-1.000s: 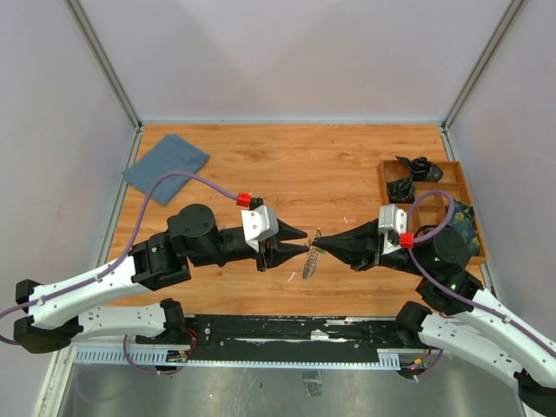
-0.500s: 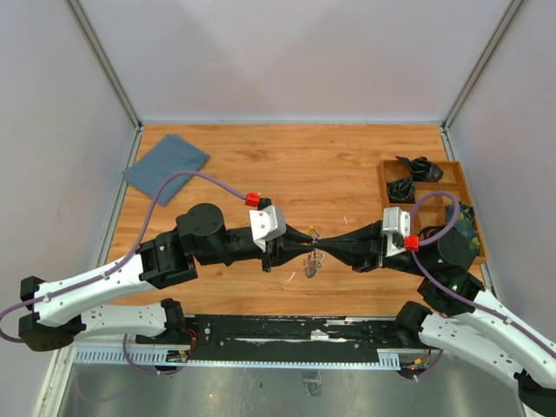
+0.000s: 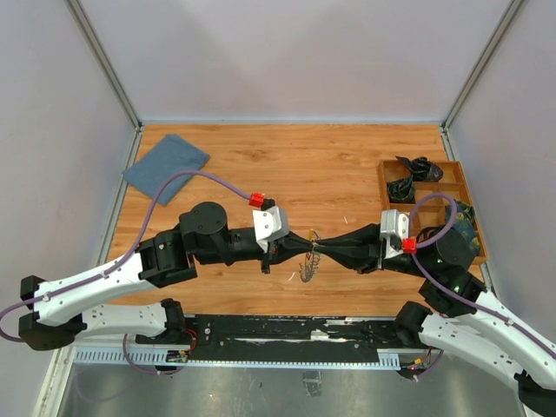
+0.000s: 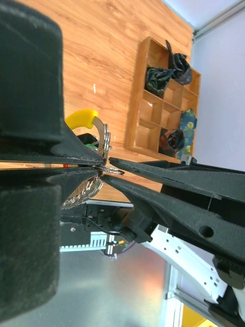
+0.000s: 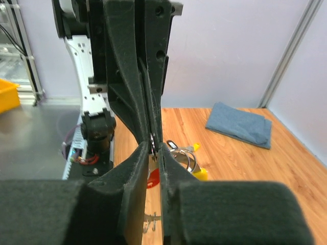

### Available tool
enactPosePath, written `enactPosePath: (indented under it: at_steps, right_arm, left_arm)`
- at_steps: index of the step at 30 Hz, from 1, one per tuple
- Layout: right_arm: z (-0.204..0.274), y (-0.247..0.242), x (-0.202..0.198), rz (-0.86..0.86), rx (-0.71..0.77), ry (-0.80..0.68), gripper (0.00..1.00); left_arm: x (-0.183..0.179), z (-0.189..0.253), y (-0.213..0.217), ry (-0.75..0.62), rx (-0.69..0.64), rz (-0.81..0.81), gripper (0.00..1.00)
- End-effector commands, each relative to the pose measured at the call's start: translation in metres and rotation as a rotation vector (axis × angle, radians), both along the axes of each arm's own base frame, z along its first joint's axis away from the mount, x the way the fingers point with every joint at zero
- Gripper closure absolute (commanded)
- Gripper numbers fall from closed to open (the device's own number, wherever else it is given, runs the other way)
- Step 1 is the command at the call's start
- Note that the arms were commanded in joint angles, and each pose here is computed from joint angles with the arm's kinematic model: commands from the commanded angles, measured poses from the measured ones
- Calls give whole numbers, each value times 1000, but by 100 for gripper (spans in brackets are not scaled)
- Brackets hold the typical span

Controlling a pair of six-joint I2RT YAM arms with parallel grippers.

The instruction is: Put the keys on the keyring

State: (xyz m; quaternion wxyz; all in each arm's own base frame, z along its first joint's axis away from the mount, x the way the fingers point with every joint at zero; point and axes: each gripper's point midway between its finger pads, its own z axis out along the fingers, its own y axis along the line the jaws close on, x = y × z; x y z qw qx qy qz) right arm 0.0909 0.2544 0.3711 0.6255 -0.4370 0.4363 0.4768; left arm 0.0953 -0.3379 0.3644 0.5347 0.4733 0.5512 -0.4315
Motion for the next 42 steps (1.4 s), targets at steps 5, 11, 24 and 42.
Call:
enactPosePath:
  at_steps: [5,11,24,42]
  right_arm:
    - [-4,-13,1,-56,-116,-70,68]
    - [-31,-13,5,-65,-244,-33,63]
    - [-56,9,16,-40,-229,40,64]
    - [-68,30,18,26,-218,78,69]
  left_arm:
    - [9,-9,10,-12,179,47,99]
    - [15,-42,19,10,405,64,99]
    - [23,-62,29,15,603,105,100]
    - [20,-56,27,4,569,89,99]
